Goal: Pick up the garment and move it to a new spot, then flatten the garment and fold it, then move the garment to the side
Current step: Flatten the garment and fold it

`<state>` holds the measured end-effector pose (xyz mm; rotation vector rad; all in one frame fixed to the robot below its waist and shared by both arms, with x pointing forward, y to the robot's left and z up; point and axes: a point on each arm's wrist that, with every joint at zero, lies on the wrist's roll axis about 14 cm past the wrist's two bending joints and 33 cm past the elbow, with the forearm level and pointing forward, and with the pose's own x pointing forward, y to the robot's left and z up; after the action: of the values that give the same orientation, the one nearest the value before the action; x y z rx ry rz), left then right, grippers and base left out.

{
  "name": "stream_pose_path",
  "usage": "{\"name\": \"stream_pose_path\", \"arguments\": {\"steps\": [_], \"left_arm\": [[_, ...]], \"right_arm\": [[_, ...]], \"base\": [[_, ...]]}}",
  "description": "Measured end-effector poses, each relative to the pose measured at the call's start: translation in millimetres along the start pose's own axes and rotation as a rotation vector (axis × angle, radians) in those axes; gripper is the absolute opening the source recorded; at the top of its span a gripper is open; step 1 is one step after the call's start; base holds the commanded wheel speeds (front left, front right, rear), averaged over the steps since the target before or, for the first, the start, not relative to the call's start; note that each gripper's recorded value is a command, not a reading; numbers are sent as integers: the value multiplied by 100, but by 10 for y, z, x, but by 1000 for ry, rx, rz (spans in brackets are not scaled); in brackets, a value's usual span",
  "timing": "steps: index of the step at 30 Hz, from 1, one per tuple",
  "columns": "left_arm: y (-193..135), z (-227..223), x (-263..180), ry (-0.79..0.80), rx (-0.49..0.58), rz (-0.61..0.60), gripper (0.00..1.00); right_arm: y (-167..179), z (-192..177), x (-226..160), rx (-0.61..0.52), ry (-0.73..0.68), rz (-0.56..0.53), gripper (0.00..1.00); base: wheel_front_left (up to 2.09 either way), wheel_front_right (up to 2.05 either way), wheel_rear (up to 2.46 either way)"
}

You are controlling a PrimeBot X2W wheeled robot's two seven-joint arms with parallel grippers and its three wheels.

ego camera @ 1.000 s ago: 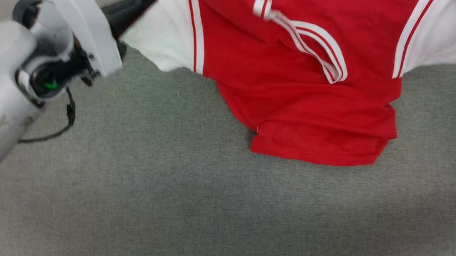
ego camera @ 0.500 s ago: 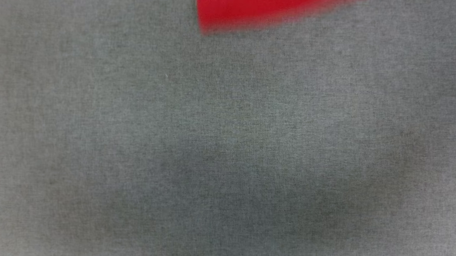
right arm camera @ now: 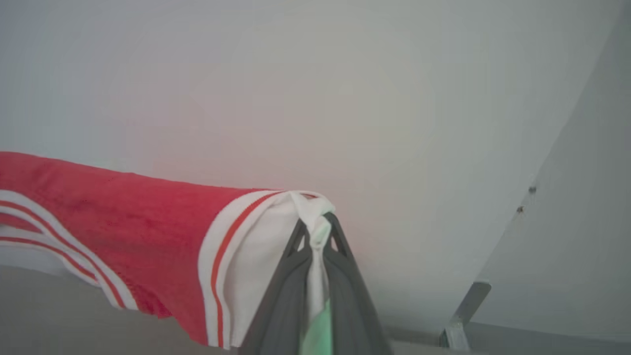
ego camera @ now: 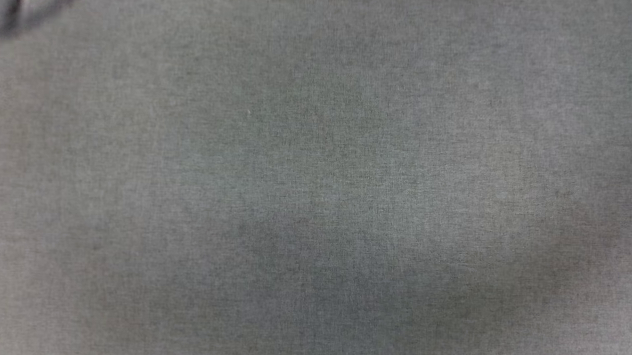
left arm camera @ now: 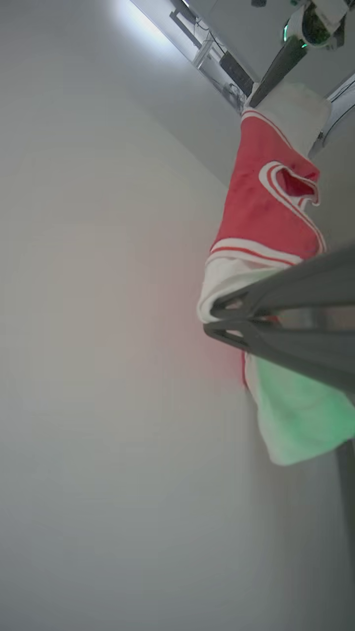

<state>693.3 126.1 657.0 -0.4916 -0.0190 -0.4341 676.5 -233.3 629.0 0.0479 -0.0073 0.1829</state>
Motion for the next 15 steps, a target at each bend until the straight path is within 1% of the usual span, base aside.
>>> {"name": "stream_pose_path", "arguments": {"steps": [2, 4, 6, 8, 12, 15], "left_arm": [[104, -214, -174, 52, -20, 10, 0], [194, -469, -377, 127, -17, 16, 0], [278, -713, -602, 185, -55, 29, 0], [295, -944, -831, 247, -55, 24, 0], [265, -1319, -1295, 353, -69, 5, 0], [249, -1447, -1621, 392, -73, -1, 0]], "right_arm": [[-20, -243, -144, 25, 80, 11, 0], [10, -525, -311, 39, 177, 33, 0], [-3, -790, -515, 46, 272, 43, 0], [-24, -1016, -738, 42, 367, 54, 0], [27, -1269, -1116, 53, 496, 93, 0], [29, -1365, -1378, 52, 577, 109, 0]], "base": [[0, 0, 0], [0, 0, 0], [0, 0, 0], [0, 0, 0], [0, 0, 0], [0, 0, 0]]}}
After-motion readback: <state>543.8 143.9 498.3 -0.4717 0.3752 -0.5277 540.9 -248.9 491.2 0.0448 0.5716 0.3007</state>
